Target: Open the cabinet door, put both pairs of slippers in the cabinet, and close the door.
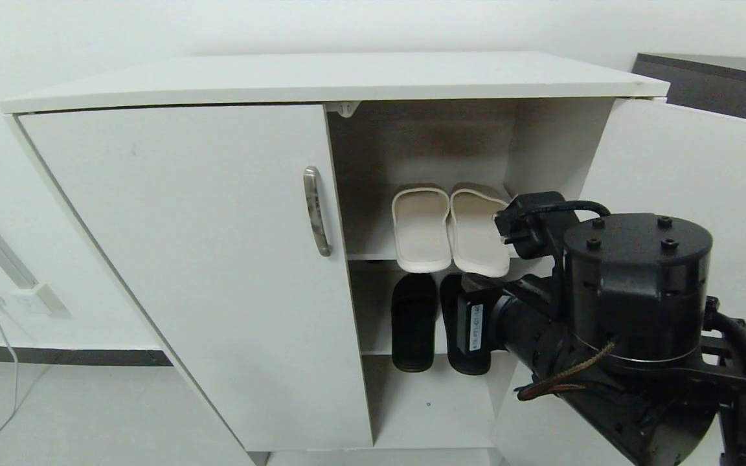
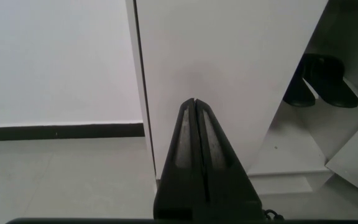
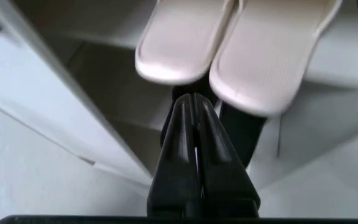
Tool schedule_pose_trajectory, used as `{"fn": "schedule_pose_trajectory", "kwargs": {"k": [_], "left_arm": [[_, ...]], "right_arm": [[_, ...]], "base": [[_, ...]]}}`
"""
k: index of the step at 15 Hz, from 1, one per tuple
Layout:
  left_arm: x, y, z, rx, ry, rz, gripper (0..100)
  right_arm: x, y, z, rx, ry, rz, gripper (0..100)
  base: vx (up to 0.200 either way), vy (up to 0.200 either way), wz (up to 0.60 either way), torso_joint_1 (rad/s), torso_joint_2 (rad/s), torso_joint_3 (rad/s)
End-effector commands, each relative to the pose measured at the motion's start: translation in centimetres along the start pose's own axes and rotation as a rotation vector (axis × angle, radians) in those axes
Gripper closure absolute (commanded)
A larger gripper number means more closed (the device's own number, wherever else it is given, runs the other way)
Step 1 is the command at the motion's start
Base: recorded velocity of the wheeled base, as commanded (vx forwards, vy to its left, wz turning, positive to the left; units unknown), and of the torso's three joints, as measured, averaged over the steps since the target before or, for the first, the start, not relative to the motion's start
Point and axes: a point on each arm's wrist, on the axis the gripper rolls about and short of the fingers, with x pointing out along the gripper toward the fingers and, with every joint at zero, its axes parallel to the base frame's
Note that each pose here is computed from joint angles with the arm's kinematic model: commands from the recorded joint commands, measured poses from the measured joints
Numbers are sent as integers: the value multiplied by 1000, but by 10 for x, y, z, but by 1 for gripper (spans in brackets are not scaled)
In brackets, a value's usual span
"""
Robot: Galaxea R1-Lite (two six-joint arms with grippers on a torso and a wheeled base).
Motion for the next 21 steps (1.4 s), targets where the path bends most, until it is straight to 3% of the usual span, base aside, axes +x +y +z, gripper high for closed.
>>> {"fn": "schedule_pose_trajectory", "kwargs": {"k": [1, 15, 21], "left_arm": [[0, 0, 0, -1, 1, 0, 100], [0, 0, 0, -1, 1, -1, 100], [0, 0, 0, -2, 1, 0, 100]], "right_arm": [[1, 1, -2, -3, 5, 0, 100], [7, -8, -18, -52, 17, -20, 100], [7, -8, -19, -55, 20, -21, 100]], "base": [[-200, 0, 0, -2, -7, 7], [-200, 0, 0, 1, 3, 2], [0, 0, 0, 0, 0, 0]]}}
